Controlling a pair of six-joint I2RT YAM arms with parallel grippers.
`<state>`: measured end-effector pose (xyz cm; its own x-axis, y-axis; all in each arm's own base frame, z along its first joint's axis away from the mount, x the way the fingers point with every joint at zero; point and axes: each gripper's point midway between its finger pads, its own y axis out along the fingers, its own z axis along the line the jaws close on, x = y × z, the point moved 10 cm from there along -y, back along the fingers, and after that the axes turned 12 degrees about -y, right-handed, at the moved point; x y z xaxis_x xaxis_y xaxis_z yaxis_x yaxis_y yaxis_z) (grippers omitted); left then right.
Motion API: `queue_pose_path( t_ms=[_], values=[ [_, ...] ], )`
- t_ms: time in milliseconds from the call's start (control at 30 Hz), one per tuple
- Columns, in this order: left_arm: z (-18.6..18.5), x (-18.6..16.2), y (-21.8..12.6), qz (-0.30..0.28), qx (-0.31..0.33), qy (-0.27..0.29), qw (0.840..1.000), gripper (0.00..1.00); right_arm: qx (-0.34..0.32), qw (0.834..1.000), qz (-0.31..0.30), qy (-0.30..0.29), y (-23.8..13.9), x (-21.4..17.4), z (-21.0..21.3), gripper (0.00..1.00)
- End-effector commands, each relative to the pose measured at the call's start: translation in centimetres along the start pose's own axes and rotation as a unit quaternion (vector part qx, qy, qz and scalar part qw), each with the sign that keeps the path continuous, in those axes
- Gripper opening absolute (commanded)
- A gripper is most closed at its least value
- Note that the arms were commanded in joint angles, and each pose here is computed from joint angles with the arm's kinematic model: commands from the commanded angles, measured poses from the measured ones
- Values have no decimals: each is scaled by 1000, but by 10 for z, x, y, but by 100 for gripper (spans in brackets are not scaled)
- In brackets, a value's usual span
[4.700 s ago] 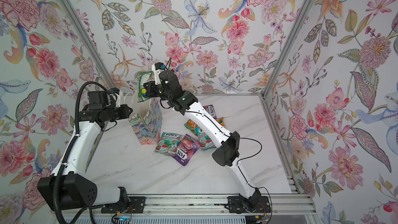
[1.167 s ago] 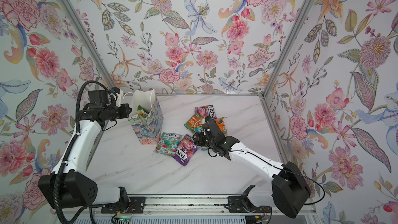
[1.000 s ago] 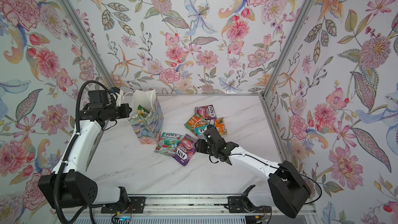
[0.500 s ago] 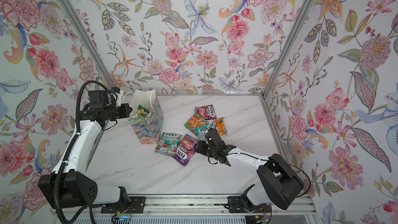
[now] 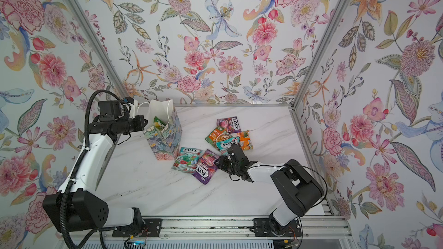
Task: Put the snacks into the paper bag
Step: 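Move the right gripper down to the purple Fox's Berries bag, then grasp the purple Fox's Berries bag with the right gripper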
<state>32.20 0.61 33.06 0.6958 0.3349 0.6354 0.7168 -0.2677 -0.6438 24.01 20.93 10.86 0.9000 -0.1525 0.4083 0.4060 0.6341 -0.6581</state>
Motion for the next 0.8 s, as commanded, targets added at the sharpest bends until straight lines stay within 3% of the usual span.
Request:
queue_pose_path(
  t_ms=[0,267,533,767],
  values=[
    [-3,-5,-3,7,-11,-3,1000,2,8,1000,-23,18,3,12,-6,52],
    [-3,-6,-3,7,-14,-3,1000,2,-2,999,-30,26,10,20,-19,52],
    [-3,-8,-7,6,-10,2,1000,2,53,997,-49,7,10,33,-5,47],
    [-3,-8,-5,3,-11,0,1000,2,53,997,-48,-1,17,40,-4,47]
  ],
)
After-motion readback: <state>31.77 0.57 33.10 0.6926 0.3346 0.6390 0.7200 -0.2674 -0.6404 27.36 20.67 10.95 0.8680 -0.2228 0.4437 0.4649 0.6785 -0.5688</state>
